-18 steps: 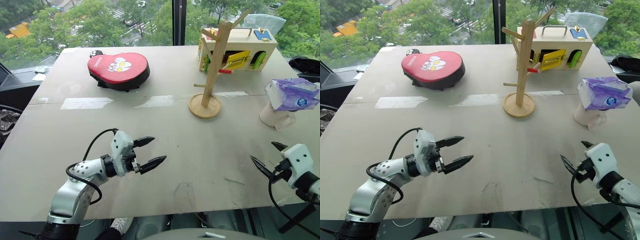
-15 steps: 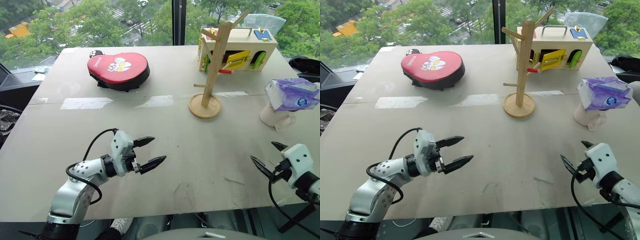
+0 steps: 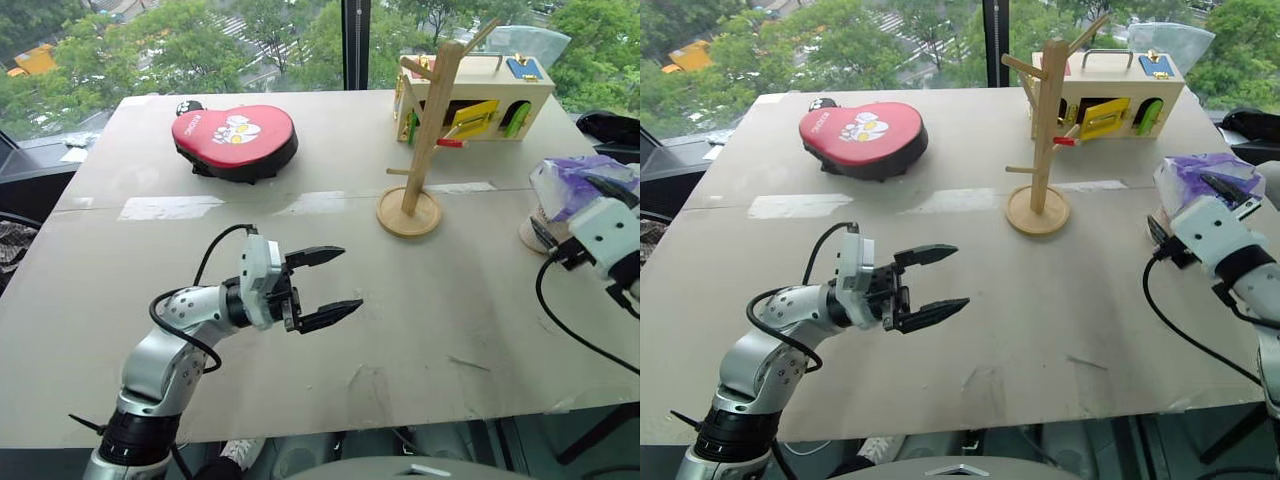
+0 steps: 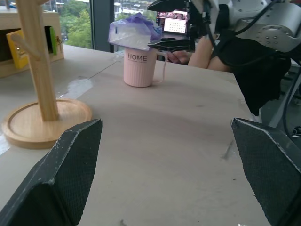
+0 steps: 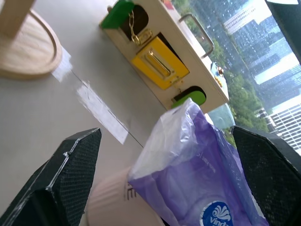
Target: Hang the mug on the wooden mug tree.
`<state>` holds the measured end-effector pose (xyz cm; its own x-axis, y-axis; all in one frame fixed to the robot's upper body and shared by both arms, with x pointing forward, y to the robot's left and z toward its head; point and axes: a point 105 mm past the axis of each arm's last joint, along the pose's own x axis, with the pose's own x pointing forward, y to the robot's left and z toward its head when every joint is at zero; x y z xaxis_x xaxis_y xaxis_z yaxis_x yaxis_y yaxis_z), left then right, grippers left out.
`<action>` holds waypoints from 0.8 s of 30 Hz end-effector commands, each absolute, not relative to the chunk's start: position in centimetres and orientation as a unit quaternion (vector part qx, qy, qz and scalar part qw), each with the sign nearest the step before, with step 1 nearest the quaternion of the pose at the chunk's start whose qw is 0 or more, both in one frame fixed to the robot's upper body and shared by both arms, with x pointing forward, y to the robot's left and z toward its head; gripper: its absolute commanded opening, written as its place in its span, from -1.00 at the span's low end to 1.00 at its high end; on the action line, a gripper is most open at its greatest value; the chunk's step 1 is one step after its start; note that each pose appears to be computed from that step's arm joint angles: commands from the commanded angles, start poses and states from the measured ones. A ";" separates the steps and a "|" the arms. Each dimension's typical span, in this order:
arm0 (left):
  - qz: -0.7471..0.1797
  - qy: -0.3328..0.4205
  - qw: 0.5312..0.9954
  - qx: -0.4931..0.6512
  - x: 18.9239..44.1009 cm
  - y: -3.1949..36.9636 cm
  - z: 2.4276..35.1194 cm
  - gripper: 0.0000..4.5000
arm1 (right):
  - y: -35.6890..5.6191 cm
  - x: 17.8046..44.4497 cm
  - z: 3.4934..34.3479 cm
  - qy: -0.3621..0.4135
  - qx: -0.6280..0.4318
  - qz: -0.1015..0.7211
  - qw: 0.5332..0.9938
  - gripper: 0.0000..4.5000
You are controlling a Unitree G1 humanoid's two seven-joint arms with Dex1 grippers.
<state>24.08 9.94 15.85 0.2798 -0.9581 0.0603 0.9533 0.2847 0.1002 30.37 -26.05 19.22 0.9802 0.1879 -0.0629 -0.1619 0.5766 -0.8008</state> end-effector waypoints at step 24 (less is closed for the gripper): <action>-0.583 -0.074 0.808 0.051 23.4 10.1 15.0 1.00 | -27.2 33.3 20.3 -0.009 -0.519 0.050 0.854 -0.99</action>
<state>23.59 10.35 14.46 0.3263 -0.9443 0.0430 0.9346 0.3291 0.1353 33.56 -27.28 18.06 0.9877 0.0975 -0.1223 -0.1536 0.4577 -0.8758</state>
